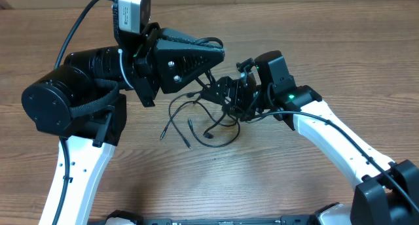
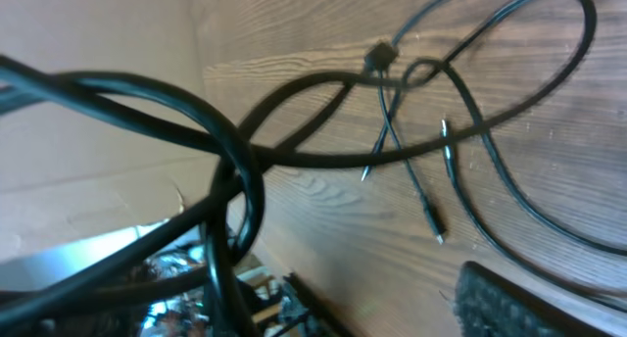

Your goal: Untangle cables

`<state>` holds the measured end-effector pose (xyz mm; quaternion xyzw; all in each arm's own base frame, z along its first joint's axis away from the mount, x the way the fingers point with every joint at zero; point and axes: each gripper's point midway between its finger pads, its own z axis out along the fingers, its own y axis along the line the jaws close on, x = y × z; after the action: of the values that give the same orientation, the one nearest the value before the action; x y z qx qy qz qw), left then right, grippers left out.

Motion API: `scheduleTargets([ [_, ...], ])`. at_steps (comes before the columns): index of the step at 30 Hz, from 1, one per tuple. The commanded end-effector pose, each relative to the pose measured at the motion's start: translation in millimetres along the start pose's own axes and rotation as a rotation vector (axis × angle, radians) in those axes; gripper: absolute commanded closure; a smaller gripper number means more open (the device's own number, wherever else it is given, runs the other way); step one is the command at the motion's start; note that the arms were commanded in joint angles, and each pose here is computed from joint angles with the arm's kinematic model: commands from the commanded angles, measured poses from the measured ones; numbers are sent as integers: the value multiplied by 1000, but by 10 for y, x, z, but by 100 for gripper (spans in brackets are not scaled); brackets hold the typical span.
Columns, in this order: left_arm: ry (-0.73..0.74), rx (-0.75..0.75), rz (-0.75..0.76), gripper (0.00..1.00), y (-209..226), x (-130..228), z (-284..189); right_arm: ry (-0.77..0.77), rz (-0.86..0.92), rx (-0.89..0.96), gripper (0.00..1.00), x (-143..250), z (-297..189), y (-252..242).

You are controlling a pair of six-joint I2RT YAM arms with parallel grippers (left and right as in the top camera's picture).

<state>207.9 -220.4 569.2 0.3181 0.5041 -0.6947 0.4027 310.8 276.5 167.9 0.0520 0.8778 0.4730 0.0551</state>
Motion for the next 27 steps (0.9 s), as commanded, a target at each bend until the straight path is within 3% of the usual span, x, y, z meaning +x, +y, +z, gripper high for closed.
scheduleTargets([
  [1, -16, 10, 61, 96, -80, -55, 15, 62, -36, -54, 16, 109, -3, 102],
  [6, 9, -19, 109, 96, -2, -40, -59, 165, -145, -170, 18, 316, -75, 302],
  [21, 78, -65, 102, 96, 201, 27, -208, 29, -100, -149, 13, -12, -436, 210],
  [24, 74, -66, 87, 96, 200, 22, -206, 3, -93, -145, 0, -89, -482, 178],
  [27, 46, -63, 39, 96, 192, -15, -177, -24, -89, -112, 0, -135, -471, 122],
])
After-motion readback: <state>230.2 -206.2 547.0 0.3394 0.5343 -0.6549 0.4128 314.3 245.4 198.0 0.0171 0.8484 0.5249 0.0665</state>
